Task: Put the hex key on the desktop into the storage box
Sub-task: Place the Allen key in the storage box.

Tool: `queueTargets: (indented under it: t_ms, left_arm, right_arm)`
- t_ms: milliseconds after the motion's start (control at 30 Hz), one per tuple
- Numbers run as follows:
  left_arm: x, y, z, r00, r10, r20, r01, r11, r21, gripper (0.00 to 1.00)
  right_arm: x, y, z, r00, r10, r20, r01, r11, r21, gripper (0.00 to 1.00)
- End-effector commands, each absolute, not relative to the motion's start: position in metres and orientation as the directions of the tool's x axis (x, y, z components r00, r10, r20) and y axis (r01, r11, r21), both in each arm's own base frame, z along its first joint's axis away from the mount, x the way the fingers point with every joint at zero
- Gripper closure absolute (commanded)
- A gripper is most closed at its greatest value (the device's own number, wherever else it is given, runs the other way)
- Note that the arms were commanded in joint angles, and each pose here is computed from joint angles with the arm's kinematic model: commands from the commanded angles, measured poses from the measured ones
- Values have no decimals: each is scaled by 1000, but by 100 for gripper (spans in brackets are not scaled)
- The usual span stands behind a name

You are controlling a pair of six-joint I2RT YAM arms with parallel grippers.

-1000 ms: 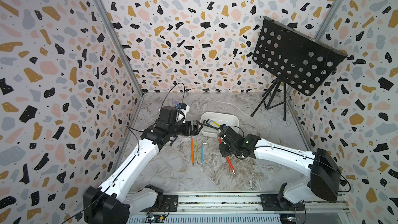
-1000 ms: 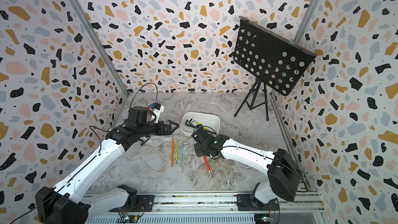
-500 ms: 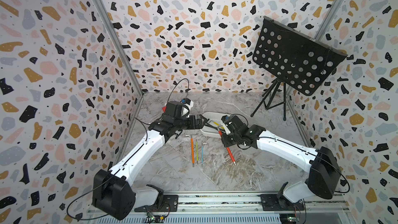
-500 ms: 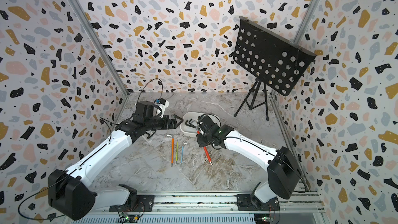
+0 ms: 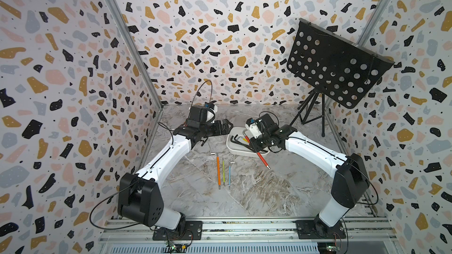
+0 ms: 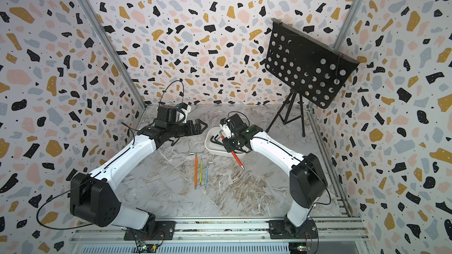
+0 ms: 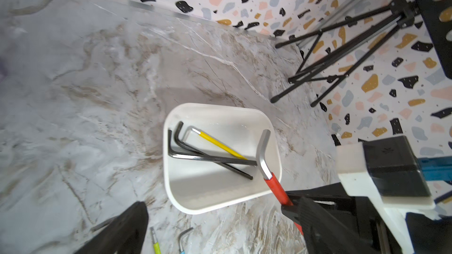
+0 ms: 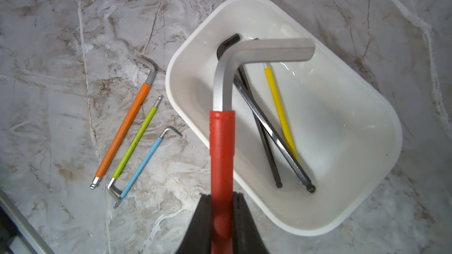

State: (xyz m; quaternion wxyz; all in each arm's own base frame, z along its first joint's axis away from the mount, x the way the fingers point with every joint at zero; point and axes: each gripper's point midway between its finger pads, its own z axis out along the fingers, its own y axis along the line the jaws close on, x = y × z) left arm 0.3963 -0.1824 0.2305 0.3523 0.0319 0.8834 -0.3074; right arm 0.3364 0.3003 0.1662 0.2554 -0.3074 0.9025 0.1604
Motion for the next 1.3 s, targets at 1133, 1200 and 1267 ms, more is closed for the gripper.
queueTargets:
  t_ms: [1133, 1200, 1267]
  left_arm:
    - [420, -206, 214, -839, -260, -478, 246, 603, -759, 0]
    - [420, -205, 215, -838, -262, -479, 244, 605, -758, 0]
    - [421, -206, 214, -839, -260, -478, 245, 604, -759, 0]
  right_arm:
    - [424, 344, 112, -480, -698, -531, -836, 548, 33, 100]
    - [424, 342, 105, -485, -706, -516, -833, 552, 28, 100]
    - [424, 341, 98, -492, -707, -508, -830, 557, 30, 100]
